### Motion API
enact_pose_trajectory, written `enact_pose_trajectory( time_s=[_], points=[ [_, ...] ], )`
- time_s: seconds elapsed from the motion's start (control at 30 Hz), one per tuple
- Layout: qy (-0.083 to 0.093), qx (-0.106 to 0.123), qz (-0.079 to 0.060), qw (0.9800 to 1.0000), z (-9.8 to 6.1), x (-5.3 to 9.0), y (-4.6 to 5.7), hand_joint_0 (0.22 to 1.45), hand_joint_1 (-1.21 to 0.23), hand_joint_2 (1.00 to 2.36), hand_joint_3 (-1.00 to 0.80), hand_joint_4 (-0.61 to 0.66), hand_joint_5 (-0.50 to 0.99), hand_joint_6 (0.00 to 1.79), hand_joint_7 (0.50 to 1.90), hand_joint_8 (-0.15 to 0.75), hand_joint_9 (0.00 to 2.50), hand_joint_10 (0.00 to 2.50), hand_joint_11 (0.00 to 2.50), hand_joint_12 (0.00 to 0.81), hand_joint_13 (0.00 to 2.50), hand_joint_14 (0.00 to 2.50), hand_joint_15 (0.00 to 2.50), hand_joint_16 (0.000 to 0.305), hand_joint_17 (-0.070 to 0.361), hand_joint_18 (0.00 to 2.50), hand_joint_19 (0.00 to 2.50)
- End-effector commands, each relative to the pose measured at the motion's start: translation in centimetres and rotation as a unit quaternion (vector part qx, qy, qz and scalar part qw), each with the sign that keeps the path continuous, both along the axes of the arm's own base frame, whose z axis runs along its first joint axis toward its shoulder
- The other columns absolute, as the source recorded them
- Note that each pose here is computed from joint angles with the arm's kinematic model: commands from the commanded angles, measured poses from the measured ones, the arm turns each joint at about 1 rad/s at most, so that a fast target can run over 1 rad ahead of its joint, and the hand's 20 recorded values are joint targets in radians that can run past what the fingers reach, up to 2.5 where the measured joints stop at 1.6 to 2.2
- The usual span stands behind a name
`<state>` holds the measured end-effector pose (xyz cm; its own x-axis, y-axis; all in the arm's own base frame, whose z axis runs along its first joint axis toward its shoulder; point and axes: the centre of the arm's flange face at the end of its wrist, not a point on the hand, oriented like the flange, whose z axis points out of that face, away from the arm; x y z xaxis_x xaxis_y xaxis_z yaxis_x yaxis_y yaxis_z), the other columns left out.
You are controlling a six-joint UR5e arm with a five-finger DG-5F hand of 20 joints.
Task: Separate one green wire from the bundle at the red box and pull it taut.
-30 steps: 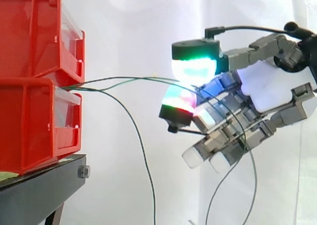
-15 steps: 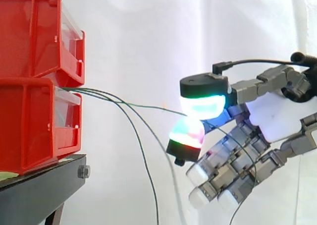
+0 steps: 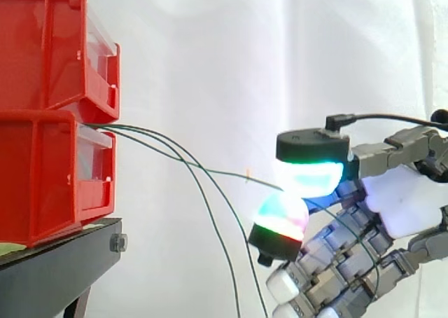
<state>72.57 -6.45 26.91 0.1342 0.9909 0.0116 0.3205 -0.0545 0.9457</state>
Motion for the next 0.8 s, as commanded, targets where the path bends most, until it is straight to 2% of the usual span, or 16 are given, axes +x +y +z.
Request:
enact_pose_trajectory(
  time_s=[0.0, 0.07, 0.13, 0.17, 0.23, 0.27, 0.3, 0.33, 0.37, 0.4, 0.43, 0.47, 0.67, 0.77],
  points=[
    [-0.023, 0.006, 0.003, 0.9997, 0.0, -0.5, 0.0, 0.57, -0.73, 1.02, -0.12, -0.03, -0.10, 0.89, 1.00, 0.208, 0.70, 0.01, 0.30, 0.331, 0.47, 0.01, 0.27, 0.049, 0.110, 0.38, 0.42],
    [-0.027, 0.009, 0.001, 0.9996, 0.0, -1.1, -0.2, 0.57, -0.73, 1.02, -0.12, -0.03, -0.10, 0.89, 1.00, 0.210, 0.71, 0.01, 0.32, 0.333, 0.47, 0.01, 0.28, 0.049, 0.110, 0.39, 0.42],
    [-0.032, 0.010, -0.007, 0.9994, -0.1, -2.1, -0.5, 0.57, -0.72, 1.02, -0.12, -0.03, -0.10, 0.89, 1.00, 0.210, 0.73, 0.01, 0.33, 0.334, 0.48, 0.01, 0.28, 0.049, 0.110, 0.40, 0.42],
    [-0.038, 0.011, -0.015, 0.9991, -0.3, -2.9, -0.7, 0.57, -0.72, 1.02, -0.12, -0.03, -0.10, 0.89, 0.99, 0.212, 0.73, 0.01, 0.34, 0.335, 0.48, 0.01, 0.28, 0.049, 0.110, 0.40, 0.42],
    [-0.043, 0.010, -0.021, 0.9988, -0.5, -3.5, -0.9, 0.57, -0.72, 1.02, -0.12, -0.03, -0.10, 0.89, 0.99, 0.212, 0.74, 0.01, 0.34, 0.337, 0.49, 0.01, 0.29, 0.049, 0.111, 0.40, 0.43],
    [-0.046, 0.008, -0.029, 0.9985, -1.5, -4.3, -1.2, 0.57, -0.72, 1.02, -0.12, -0.03, -0.10, 0.89, 1.00, 0.213, 0.74, 0.01, 0.34, 0.337, 0.49, 0.01, 0.29, 0.049, 0.111, 0.41, 0.43],
    [-0.058, 0.009, -0.039, 0.9975, -2.2, -4.5, -1.4, 0.57, -0.72, 1.02, -0.12, -0.02, -0.10, 0.89, 1.00, 0.216, 0.75, 0.01, 0.36, 0.337, 0.49, 0.01, 0.29, 0.049, 0.111, 0.41, 0.43],
    [-0.058, 0.009, -0.039, 0.9975, -2.2, -4.5, -1.4, 0.57, -0.72, 1.02, -0.12, -0.02, -0.10, 0.89, 1.00, 0.216, 0.75, 0.01, 0.35, 0.339, 0.49, 0.01, 0.29, 0.049, 0.111, 0.41, 0.43],
    [-0.068, 0.011, -0.046, 0.9966, -2.6, -4.6, -1.6, 0.57, -0.72, 1.02, -0.12, -0.02, -0.10, 0.89, 0.99, 0.217, 0.75, 0.01, 0.35, 0.340, 0.50, 0.01, 0.29, 0.050, 0.111, 0.42, 0.43],
    [-0.072, 0.011, -0.048, 0.9962, -2.7, -4.6, -1.7, 0.57, -0.72, 1.02, -0.12, -0.03, -0.10, 0.89, 0.99, 0.215, 0.76, 0.01, 0.35, 0.340, 0.50, 0.01, 0.30, 0.049, 0.111, 0.42, 0.43],
    [-0.086, 0.011, -0.053, 0.9948, -3.0, -4.5, -1.8, 0.57, -0.72, 1.02, -0.11, -0.02, -0.10, 0.89, 1.00, 0.218, 0.76, 0.01, 0.36, 0.340, 0.50, 0.01, 0.30, 0.050, 0.112, 0.42, 0.43],
    [-0.092, 0.010, -0.056, 0.9942, -3.1, -4.4, -1.8, 0.57, -0.72, 1.02, -0.11, -0.03, -0.10, 0.89, 1.00, 0.218, 0.76, 0.01, 0.36, 0.340, 0.50, 0.01, 0.30, 0.050, 0.112, 0.42, 0.43],
    [-0.111, 0.005, -0.055, 0.9923, -2.7, -3.9, -1.3, 0.57, -0.73, 1.02, -0.11, -0.02, -0.10, 0.89, 1.00, 0.225, 0.77, 0.02, 0.37, 0.346, 0.50, 0.01, 0.29, 0.050, 0.112, 0.43, 0.43],
    [-0.111, -0.004, -0.051, 0.9925, -2.7, -3.8, -1.0, 0.57, -0.73, 1.02, -0.11, -0.02, -0.10, 0.89, 1.01, 0.226, 0.77, 0.01, 0.37, 0.345, 0.50, 0.01, 0.29, 0.050, 0.112, 0.43, 0.43]
  ],
)
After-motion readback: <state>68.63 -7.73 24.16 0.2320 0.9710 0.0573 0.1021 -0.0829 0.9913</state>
